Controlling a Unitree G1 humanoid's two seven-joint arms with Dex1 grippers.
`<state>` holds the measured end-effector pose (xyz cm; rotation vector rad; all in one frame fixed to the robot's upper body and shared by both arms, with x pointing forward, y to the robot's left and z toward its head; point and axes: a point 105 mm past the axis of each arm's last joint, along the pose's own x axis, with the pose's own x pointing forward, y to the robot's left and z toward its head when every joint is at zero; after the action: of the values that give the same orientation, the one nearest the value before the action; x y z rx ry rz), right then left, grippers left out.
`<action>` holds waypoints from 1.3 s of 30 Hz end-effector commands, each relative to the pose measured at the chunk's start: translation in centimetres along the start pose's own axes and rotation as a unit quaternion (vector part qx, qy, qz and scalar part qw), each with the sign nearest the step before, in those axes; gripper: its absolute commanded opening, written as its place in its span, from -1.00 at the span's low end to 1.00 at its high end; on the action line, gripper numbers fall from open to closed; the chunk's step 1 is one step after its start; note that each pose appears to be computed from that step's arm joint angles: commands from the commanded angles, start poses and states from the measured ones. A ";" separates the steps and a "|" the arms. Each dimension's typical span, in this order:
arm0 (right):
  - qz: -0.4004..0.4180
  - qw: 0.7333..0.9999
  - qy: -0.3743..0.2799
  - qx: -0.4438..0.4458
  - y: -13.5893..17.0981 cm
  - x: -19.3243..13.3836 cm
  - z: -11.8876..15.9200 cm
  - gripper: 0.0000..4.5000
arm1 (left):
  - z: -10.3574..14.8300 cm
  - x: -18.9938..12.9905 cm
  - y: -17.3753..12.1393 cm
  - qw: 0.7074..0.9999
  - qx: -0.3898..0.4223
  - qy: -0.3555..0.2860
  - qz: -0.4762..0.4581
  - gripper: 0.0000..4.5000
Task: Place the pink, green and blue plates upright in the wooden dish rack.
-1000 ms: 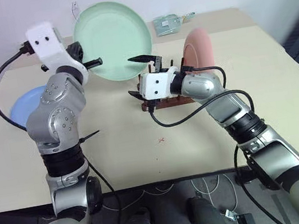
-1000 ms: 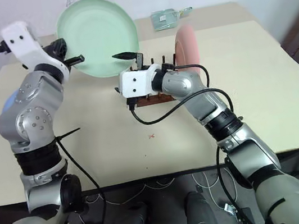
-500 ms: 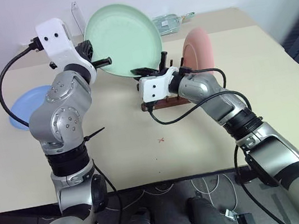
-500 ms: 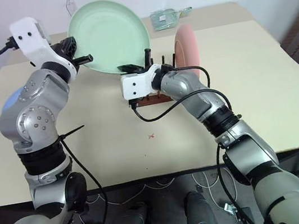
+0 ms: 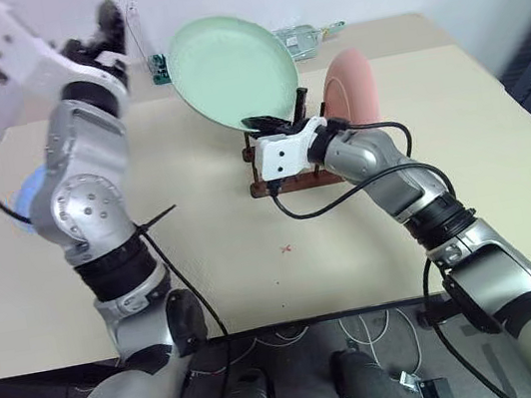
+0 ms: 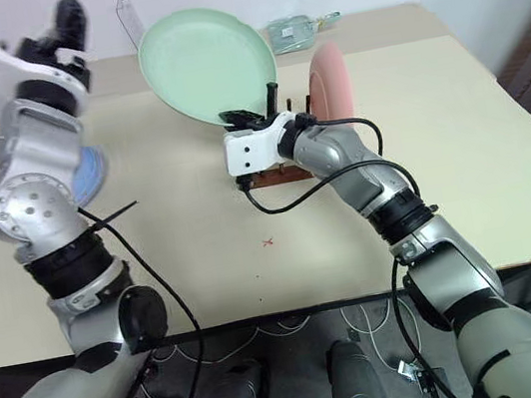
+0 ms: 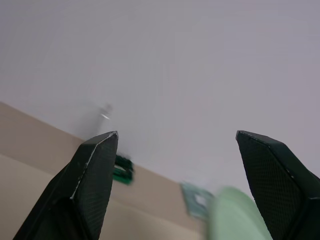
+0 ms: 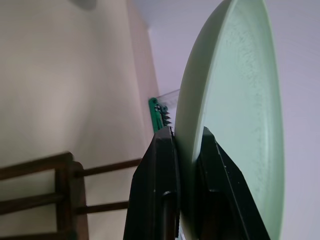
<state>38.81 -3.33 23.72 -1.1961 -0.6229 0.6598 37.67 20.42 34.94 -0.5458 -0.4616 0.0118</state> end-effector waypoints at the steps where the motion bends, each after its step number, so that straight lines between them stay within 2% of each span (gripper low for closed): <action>1: -0.065 0.994 -0.042 0.078 -3.4 -1.4 1.8 -1.00 | 4.1 0.1 2.0 0.995 0.067 -0.078 0.014 0.78; 3: -0.081 0.985 -0.059 0.143 -4.1 -2.3 2.4 -1.00 | 4.1 0.2 3.8 0.986 0.149 -0.070 0.025 0.78; 6: -0.090 0.961 -0.091 0.243 -4.6 -3.4 3.5 -1.00 | 1.9 -0.1 5.5 0.972 0.235 -0.019 0.003 0.78; 10: -0.115 0.882 -0.135 0.436 -6.1 -5.1 4.1 -1.00 | -3.6 -1.6 7.0 0.950 0.292 0.095 -0.062 0.78; 13: -0.103 0.818 -0.158 0.544 -6.1 -6.1 4.4 -1.00 | -7.5 -4.1 5.6 0.925 0.303 0.158 -0.165 0.78; 16: -0.100 0.781 -0.146 0.599 -5.7 -6.2 4.0 -1.00 | -10.3 -7.1 3.2 0.892 0.306 0.192 -0.271 0.78; 21: -0.130 0.724 -0.127 0.665 -6.0 -6.2 2.5 -1.00 | -12.7 -10.5 1.5 0.865 0.266 0.236 -0.354 0.78; 27: -0.150 0.706 -0.099 0.685 -6.3 -6.1 1.0 -1.00 | -13.4 -13.2 -0.5 0.841 0.219 0.258 -0.423 0.78; 39: -0.166 0.677 -0.051 0.715 -5.6 -5.4 -0.7 -1.00 | -13.8 -14.5 -1.7 0.833 0.196 0.264 -0.445 0.78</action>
<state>36.82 -9.27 26.64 0.4359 -0.1637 0.6223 30.95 10.77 18.13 0.1107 -0.0710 -0.8835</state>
